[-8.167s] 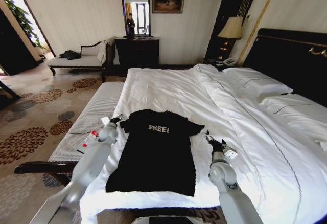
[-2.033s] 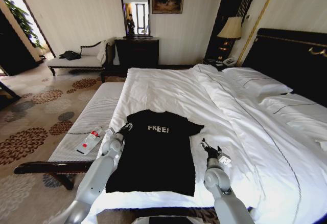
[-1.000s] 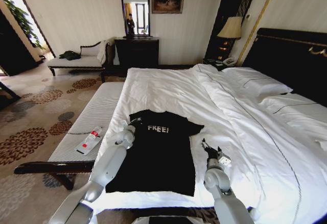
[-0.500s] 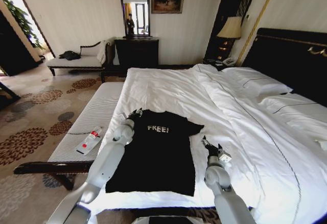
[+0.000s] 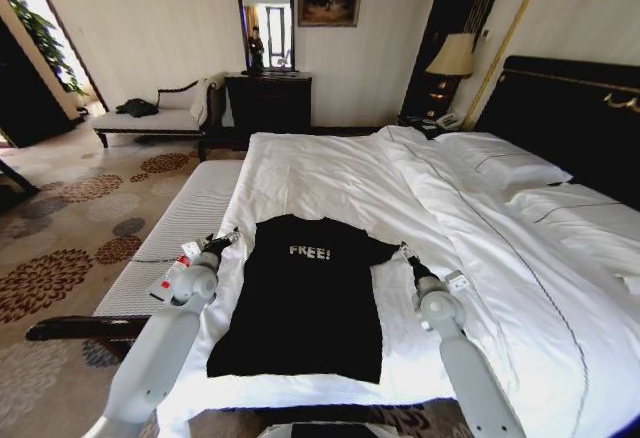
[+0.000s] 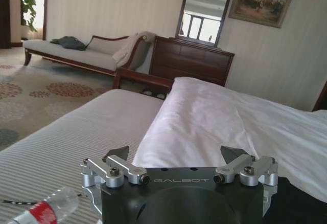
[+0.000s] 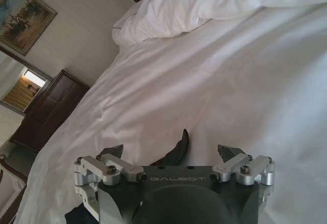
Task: Fold the clothes on the bed.
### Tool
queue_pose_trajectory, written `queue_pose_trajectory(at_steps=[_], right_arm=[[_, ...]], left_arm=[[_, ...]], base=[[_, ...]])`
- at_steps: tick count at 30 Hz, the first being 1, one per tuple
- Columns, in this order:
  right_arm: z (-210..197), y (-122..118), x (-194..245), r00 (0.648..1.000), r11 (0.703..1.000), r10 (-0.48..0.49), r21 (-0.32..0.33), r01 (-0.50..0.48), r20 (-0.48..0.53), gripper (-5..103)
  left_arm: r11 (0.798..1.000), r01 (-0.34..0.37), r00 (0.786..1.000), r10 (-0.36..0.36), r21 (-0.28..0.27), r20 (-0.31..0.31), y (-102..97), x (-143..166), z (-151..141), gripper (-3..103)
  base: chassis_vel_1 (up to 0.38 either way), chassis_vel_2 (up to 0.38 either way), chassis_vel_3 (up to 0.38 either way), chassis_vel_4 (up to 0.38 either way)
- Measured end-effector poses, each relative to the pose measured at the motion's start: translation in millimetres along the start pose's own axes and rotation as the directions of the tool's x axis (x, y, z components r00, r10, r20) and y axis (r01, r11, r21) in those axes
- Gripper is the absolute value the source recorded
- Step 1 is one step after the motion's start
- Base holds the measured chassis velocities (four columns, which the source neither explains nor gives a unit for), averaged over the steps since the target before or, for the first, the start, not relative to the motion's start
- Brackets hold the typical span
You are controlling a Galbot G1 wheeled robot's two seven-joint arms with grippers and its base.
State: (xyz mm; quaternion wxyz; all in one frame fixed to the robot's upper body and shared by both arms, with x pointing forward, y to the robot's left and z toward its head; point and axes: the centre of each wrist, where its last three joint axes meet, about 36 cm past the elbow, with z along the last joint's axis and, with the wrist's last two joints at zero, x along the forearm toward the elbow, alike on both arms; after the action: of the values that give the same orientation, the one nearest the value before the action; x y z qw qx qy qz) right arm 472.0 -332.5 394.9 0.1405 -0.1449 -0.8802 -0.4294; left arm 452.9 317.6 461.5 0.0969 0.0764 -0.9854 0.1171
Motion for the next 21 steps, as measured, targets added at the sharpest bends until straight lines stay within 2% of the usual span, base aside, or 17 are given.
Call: queue_pose_trajectory(at_steps=[3, 6, 8, 9, 10, 13, 14, 16, 17, 18, 21], right_arm=[[2.8, -4.2, -21.5, 0.999, 1.0, 0.008, -0.003, -0.008, -0.036, 100], [5.3, -6.4, -28.2, 0.999, 1.0, 0.009, 0.002, -0.009, -0.046, 100], [14.3, -9.5, -52.0, 0.998, 0.998, -0.001, 0.056, 0.005, -0.056, 102], [15.3, -9.0, -54.9, 0.999, 0.998, -0.005, 0.069, 0.009, -0.05, 98], [15.3, -9.0, -54.9, 0.999, 0.998, -0.005, 0.069, 0.009, -0.05, 98], [15.5, -7.0, -59.5, 0.999, 0.995, -0.014, 0.096, 0.017, -0.031, 83], [15.5, -7.0, -59.5, 0.999, 0.995, -0.014, 0.096, 0.017, -0.031, 83], [15.2, -7.0, -61.2, 1.0, 0.994, -0.013, 0.105, 0.015, -0.025, 72], [15.2, -7.0, -61.2, 1.0, 0.994, -0.013, 0.105, 0.015, -0.025, 72], [15.3, -7.4, -61.8, 1.0, 0.994, -0.011, 0.107, 0.013, -0.024, 66], [16.1, -8.1, -62.8, 1.0, 0.993, -0.007, 0.114, 0.01, -0.022, 61]], left_arm=[[0.999, 0.035, 0.998, -0.036, 0.011, 0.045, 17.4, 23.9, -12.8, 100], [0.999, 0.047, 0.997, -0.048, 0.015, 0.057, 23.1, 29.9, -16.9, 100], [0.996, 0.066, 0.99, -0.072, 0.051, 0.119, 43.3, 51.3, -45.3, 100], [0.996, 0.066, 0.989, -0.072, 0.055, 0.129, 45.1, 54.6, -50.6, 100], [0.996, 0.066, 0.989, -0.072, 0.055, 0.129, 45.1, 54.6, -50.6, 100], [0.996, 0.068, 0.987, -0.076, 0.06, 0.142, 46.3, 62.8, -56.6, 100], [0.996, 0.068, 0.987, -0.076, 0.06, 0.142, 46.3, 62.8, -56.6, 100], [0.995, 0.071, 0.987, -0.079, 0.063, 0.141, 46.4, 65.5, -55.6, 100], [0.995, 0.071, 0.987, -0.079, 0.063, 0.141, 46.4, 65.5, -55.6, 100], [0.995, 0.073, 0.987, -0.081, 0.066, 0.138, 46.3, 65.9, -54.5, 100], [0.995, 0.076, 0.987, -0.085, 0.069, 0.136, 46.2, 65.9, -53.0, 100]], base=[[0.0, 0.0, 0.0, 0.0], [0.0, 0.0, 0.0, 0.0], [0.0, 0.0, 0.0, 0.0], [0.0, 0.0, 0.0, 0.0], [0.0, 0.0, 0.0, 0.0], [0.0, 0.0, 0.0, 0.0], [0.0, 0.0, 0.0, 0.0], [0.0, 0.0, 0.0, 0.0], [0.0, 0.0, 0.0, 0.0], [0.0, 0.0, 0.0, 0.0], [0.0, 0.0, 0.0, 0.0]])
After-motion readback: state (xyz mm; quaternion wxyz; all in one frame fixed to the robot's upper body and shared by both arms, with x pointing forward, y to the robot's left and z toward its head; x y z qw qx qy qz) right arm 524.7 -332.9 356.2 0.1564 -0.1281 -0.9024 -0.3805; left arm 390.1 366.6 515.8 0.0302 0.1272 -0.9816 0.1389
